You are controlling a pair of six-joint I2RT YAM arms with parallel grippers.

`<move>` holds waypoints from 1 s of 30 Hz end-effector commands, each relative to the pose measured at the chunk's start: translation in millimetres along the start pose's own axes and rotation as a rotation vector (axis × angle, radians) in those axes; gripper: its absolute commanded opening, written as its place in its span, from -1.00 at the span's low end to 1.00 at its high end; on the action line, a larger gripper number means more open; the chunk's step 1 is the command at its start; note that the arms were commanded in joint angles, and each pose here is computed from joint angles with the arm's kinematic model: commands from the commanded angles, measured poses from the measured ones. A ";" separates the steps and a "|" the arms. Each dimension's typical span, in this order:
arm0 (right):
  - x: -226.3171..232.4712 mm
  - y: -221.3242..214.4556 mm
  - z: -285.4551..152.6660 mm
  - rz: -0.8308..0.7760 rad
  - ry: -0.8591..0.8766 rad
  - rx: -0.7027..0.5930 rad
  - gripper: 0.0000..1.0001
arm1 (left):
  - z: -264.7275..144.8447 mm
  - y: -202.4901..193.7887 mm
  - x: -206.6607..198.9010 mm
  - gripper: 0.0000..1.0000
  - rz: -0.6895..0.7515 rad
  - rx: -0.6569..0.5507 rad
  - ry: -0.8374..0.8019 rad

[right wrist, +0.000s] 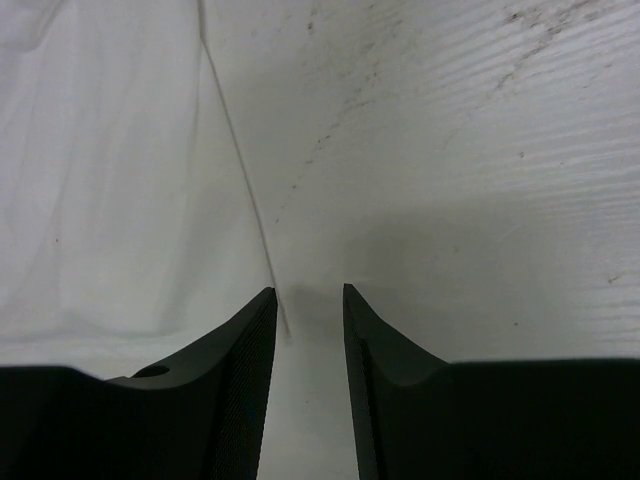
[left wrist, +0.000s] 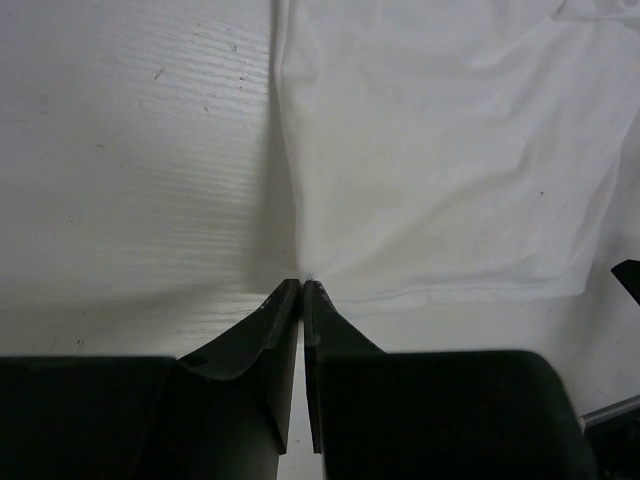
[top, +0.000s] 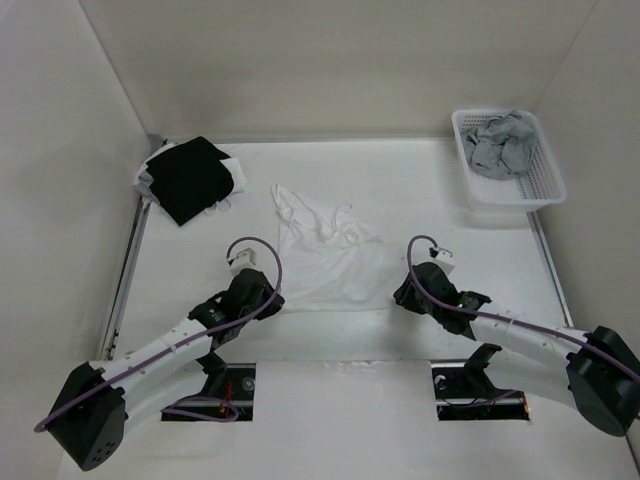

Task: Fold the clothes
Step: Move the tank top to the center of the board, then flatten the tank top out

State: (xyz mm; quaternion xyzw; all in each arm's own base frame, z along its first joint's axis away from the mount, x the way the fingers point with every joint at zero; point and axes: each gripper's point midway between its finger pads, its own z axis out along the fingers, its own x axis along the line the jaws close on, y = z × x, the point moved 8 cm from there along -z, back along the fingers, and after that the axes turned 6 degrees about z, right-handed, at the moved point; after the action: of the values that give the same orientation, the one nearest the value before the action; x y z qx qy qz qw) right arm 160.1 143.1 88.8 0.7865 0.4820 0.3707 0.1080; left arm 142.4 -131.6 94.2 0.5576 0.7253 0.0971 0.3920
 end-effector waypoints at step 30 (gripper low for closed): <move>58.6 20.2 -48.3 0.042 0.309 -0.059 -1.00 | -33.9 45.3 -32.9 -0.92 0.017 -0.154 -0.128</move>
State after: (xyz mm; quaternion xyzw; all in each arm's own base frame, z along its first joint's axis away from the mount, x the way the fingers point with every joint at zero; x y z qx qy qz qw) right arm 153.0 171.7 99.4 0.7663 0.5049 0.3949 0.0436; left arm 140.3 -129.1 100.2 0.5607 0.7190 0.1000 0.3982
